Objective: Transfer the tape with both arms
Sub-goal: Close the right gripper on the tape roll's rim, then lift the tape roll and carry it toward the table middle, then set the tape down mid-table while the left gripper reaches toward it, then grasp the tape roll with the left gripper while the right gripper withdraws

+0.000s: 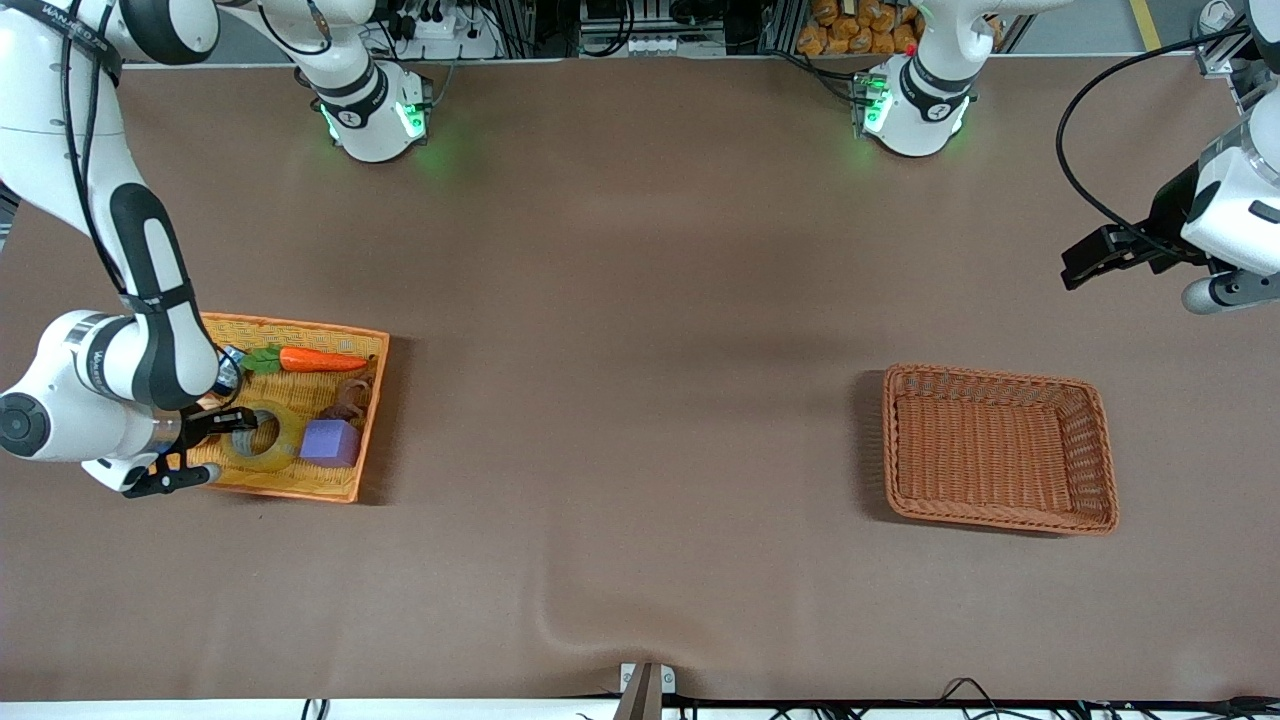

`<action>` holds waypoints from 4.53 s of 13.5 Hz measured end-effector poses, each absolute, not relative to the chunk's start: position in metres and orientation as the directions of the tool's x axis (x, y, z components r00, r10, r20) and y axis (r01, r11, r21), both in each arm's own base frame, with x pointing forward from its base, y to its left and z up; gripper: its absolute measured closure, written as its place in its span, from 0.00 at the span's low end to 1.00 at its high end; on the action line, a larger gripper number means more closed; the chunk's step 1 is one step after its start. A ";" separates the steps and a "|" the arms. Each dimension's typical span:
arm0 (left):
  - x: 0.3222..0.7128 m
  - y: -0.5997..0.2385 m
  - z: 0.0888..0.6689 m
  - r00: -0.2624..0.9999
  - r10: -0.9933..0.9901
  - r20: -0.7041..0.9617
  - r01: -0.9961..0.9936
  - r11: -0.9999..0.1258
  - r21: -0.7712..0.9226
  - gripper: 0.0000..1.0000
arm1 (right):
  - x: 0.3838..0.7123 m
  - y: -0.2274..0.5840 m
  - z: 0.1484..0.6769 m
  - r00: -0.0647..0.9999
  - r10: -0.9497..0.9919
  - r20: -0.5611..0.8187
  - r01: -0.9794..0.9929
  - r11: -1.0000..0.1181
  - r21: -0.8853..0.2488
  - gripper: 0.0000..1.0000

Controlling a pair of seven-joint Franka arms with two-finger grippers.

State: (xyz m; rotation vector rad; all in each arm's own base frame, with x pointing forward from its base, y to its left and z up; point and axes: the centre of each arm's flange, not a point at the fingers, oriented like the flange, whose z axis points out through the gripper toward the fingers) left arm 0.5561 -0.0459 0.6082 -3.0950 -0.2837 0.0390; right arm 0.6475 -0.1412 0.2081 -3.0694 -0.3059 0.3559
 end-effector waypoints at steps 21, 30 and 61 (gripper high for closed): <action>0.576 -0.047 0.591 0.984 0.178 0.017 0.178 -0.984 -0.022 0.00 | 0.616 0.360 0.357 0.957 0.270 -0.104 0.271 -0.963 -0.004 0.78; 0.594 -0.064 0.564 0.988 0.151 0.016 0.151 -0.988 -0.019 0.00 | 0.560 0.480 0.300 0.991 -0.131 -0.040 -0.133 -0.990 -0.049 0.67; 0.532 -0.482 0.217 0.913 0.405 -0.057 0.406 -0.914 -0.001 0.00 | 0.538 -0.034 0.635 0.994 0.107 0.028 0.106 -0.994 0.041 0.00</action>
